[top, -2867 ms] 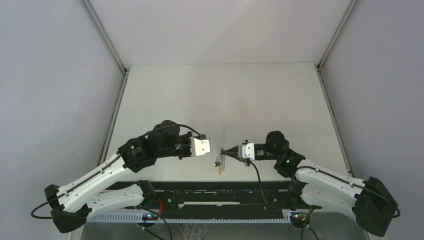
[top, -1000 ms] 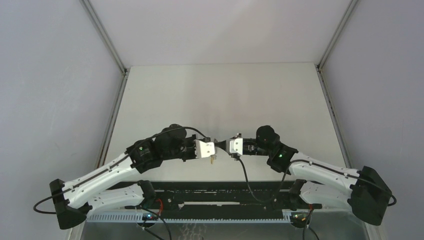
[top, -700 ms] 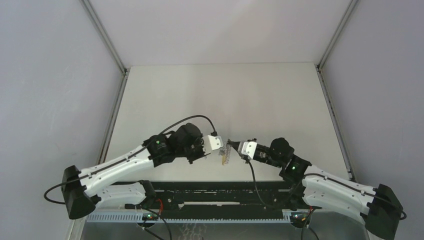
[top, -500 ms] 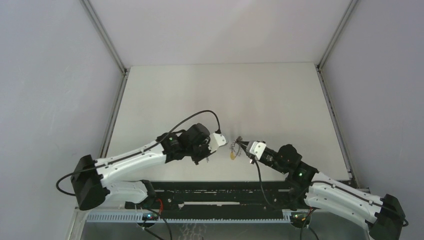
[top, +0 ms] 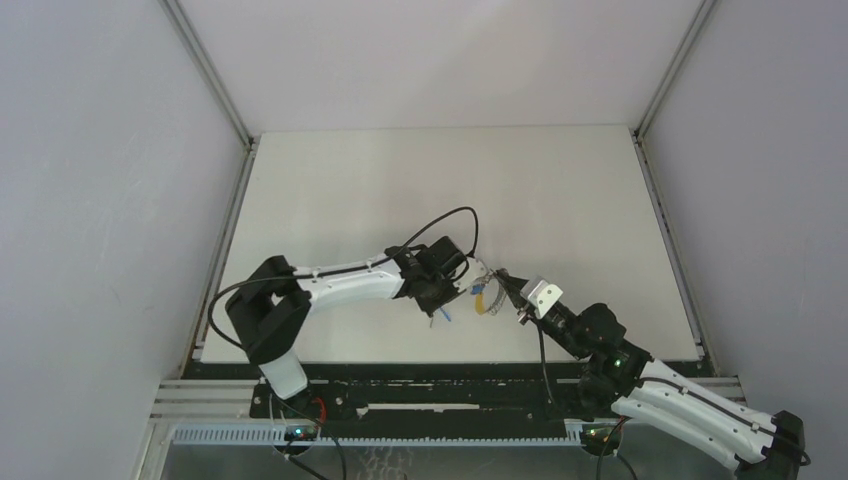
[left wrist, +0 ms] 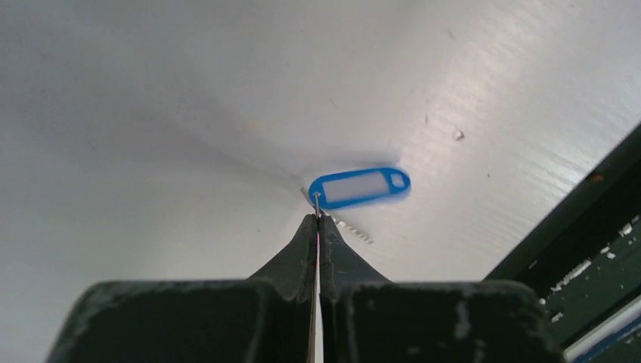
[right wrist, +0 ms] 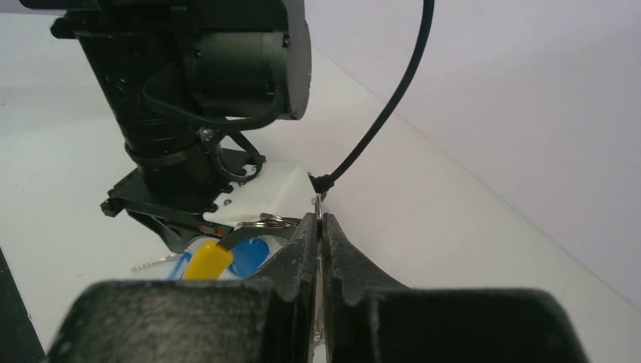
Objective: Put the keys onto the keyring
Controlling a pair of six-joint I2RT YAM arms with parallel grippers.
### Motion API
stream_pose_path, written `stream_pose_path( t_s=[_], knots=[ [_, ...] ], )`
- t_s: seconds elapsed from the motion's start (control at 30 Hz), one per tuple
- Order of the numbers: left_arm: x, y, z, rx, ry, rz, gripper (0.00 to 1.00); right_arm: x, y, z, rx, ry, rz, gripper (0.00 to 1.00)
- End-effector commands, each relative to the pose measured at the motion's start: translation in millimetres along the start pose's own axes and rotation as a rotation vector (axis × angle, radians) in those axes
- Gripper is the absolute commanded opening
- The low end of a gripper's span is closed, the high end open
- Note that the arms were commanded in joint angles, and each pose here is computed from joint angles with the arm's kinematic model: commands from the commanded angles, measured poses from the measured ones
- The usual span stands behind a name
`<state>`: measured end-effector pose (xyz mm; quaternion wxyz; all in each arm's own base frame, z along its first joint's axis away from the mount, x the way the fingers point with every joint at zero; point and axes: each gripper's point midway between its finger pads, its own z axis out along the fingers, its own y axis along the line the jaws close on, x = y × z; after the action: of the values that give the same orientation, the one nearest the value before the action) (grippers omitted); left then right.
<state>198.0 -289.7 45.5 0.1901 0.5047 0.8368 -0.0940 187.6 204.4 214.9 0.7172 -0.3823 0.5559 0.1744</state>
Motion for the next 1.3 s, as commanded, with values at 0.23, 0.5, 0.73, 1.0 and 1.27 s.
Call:
stream_pose_path(
  t_s=[0.23, 0.5, 0.73, 1.0, 1.27],
  knots=[
    [-47.5, 22.0, 20.3, -0.011, -0.093, -0.06, 0.05, -5.5, -8.5, -1.0, 0.063, -0.033, 0.04, 0.0],
    [-41.7, 33.5, 30.5, -0.041, -0.123, -0.137, 0.09, 0.4, -6.3, 0.4, 0.06, -0.022, 0.04, 0.0],
    [-54.8, 37.3, 17.7, -0.06, -0.248, -0.175, 0.27, 6.4, -3.3, 1.4, 0.052, -0.003, 0.04, 0.0],
    [-45.1, 35.5, -22.8, -0.08, -0.465, -0.226, 0.38, 7.4, 7.0, 4.5, -0.006, -0.003, 0.025, 0.0],
    [-60.4, 34.6, -110.1, -0.063, -0.878, -0.192, 0.48, -14.1, 15.3, 6.5, -0.087, -0.071, 0.028, 0.0]
  ],
)
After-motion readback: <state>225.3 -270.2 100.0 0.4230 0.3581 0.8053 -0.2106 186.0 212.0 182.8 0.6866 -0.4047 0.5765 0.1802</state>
